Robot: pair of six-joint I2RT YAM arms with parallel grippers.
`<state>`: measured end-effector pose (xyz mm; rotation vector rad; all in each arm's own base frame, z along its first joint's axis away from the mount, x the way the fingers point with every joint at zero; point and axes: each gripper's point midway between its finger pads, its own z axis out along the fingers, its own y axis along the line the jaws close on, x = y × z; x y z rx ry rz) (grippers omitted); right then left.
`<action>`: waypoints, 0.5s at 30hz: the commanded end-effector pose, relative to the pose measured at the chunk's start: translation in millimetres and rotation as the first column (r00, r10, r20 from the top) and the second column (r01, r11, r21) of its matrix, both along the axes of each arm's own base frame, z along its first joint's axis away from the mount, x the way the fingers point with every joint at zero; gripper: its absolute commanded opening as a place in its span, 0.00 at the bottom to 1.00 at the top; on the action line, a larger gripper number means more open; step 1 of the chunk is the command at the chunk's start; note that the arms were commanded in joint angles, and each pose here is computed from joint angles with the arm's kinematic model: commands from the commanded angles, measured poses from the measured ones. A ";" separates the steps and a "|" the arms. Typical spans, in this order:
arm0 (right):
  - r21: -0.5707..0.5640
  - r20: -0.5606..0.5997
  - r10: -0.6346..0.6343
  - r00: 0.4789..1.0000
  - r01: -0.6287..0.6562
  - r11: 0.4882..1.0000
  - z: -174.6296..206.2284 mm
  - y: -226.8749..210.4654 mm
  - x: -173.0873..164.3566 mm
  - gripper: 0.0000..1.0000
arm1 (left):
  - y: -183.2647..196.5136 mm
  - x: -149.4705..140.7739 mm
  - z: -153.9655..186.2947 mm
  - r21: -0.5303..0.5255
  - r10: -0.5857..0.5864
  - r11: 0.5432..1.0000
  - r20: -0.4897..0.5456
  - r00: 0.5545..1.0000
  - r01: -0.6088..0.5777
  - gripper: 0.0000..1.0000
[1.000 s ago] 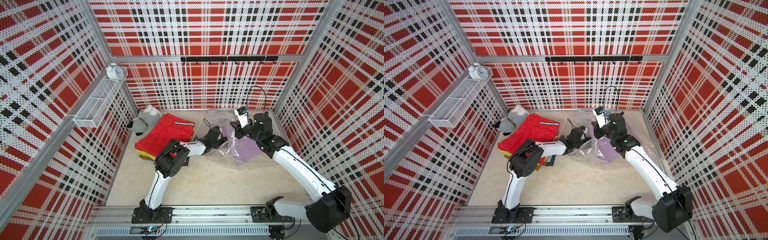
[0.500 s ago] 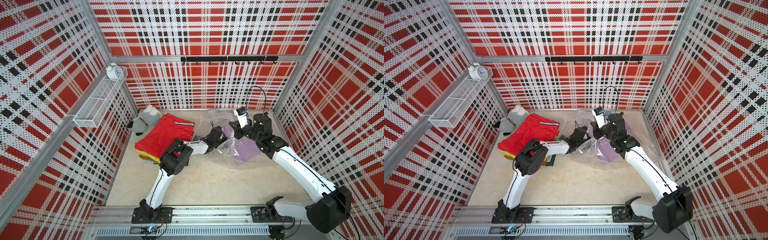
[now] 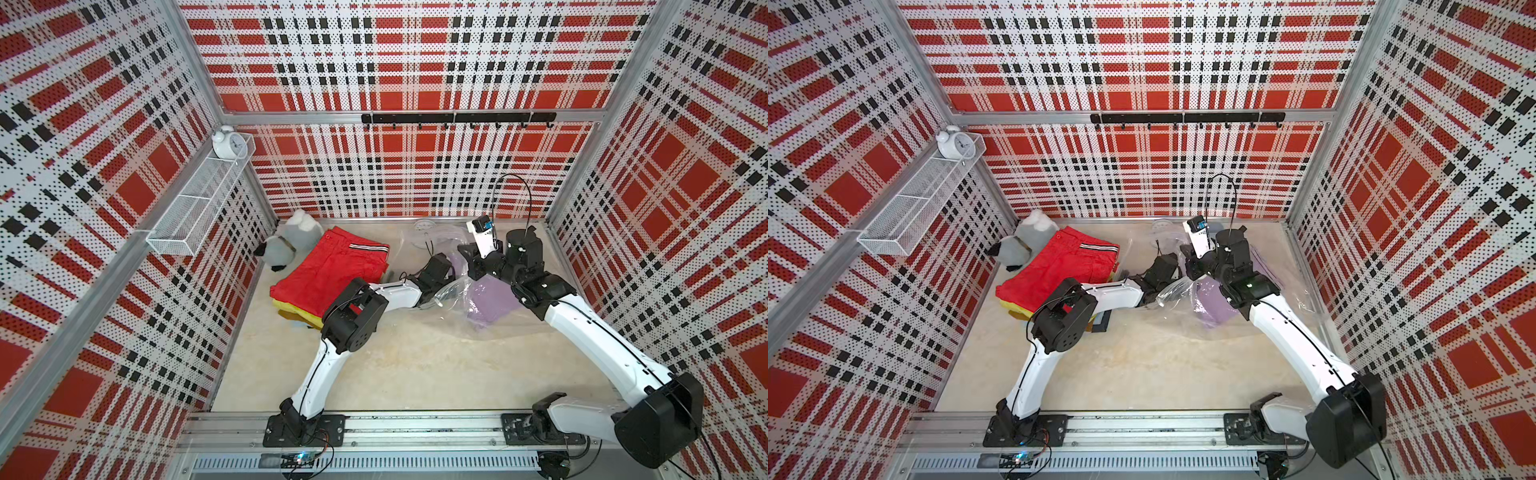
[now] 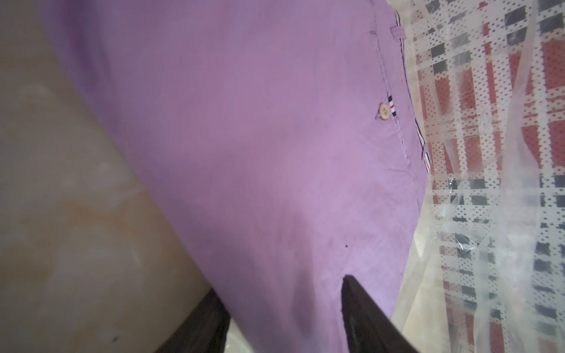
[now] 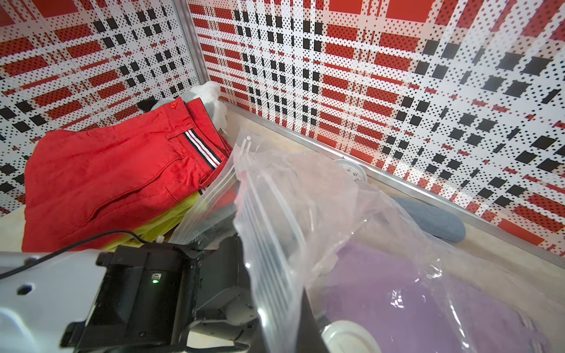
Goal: Take the trousers out of the vacuum bag
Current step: Take out the trousers from the vacuum bag.
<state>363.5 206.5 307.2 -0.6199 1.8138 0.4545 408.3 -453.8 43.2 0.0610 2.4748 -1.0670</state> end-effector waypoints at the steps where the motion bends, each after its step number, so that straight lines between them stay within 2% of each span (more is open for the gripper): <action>1: 0.035 0.059 0.028 0.998 -0.030 0.999 21.6 6.1 -8.2 0.00 | -6.2 -1.4 -12.3 0.030 -0.013 0.999 -0.007 1.000 0.013 0.60; 3: 0.036 0.060 0.028 0.998 -0.031 0.999 22.3 6.6 -8.9 0.00 | -8.6 0.5 -12.4 0.024 -0.017 1.000 -0.007 1.000 0.017 0.56; 8: 0.034 0.065 0.016 0.998 -0.018 0.999 23.0 4.7 -8.9 0.00 | -12.6 0.5 -10.4 0.009 -0.032 0.999 -0.005 0.999 0.032 0.30; 15: 0.021 0.056 -0.016 0.998 0.015 1.000 14.7 0.7 -4.7 0.00 | -10.8 3.5 11.6 -0.008 -0.031 0.999 0.038 0.999 0.031 0.08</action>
